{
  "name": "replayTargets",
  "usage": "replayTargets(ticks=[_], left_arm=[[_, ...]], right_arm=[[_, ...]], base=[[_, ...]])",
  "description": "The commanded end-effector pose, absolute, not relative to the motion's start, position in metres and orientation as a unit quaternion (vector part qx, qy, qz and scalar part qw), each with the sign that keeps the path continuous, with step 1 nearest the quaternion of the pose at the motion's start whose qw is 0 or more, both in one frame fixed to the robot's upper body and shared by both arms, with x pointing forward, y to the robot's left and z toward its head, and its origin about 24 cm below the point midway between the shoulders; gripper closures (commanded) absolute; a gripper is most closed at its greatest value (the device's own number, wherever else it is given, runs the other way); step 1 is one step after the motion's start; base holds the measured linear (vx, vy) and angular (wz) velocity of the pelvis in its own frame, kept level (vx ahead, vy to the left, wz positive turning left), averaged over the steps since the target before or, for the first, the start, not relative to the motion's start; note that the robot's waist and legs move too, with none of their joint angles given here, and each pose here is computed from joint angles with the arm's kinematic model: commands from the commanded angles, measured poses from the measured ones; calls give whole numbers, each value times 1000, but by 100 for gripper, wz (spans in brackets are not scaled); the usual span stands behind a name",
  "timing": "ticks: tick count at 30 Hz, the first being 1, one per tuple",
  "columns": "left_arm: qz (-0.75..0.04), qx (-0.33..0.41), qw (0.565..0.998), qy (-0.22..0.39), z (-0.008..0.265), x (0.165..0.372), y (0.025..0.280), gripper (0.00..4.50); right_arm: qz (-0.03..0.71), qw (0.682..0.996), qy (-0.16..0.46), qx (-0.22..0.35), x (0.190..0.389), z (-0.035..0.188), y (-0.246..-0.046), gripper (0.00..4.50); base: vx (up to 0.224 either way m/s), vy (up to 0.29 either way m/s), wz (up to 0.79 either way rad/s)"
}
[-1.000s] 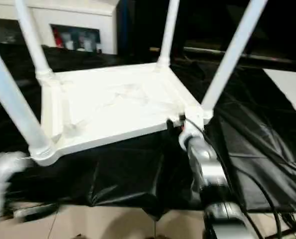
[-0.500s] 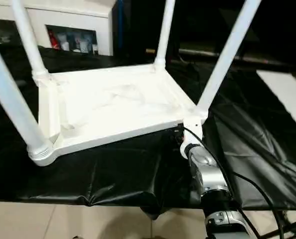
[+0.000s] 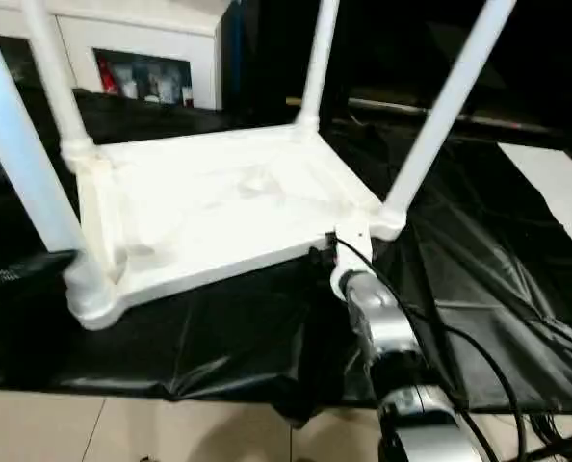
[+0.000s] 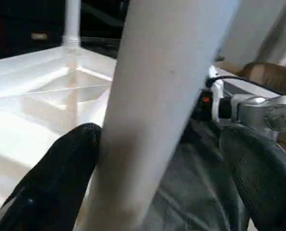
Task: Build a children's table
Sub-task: Rotate table base
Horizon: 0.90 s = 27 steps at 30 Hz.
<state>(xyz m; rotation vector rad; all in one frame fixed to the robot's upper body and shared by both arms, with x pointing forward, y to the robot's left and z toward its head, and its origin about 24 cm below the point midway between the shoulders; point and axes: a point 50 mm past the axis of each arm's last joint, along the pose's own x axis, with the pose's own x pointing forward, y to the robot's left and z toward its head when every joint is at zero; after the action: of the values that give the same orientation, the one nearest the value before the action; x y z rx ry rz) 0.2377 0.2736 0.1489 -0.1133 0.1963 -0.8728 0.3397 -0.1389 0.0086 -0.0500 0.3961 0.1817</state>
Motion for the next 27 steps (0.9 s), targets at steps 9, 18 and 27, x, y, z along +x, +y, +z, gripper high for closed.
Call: replayTargets(ticks=[9, 18, 27], left_arm=[[-592, -90, 794, 104, 145, 238, 181, 5], [-648, -8, 752, 120, 129, 255, 114, 5], [-541, 144, 824, 92, 112, 310, 86, 5]], right_arm=[[167, 971, 167, -23, 352, 23, -99, 68], [230, 961, 149, -28, 353, 31, -76, 68], [228, 963, 143, -27, 354, 31, -81, 68]], base=[[0, 0, 0], [0, 0, 0], [0, 0, 0]])
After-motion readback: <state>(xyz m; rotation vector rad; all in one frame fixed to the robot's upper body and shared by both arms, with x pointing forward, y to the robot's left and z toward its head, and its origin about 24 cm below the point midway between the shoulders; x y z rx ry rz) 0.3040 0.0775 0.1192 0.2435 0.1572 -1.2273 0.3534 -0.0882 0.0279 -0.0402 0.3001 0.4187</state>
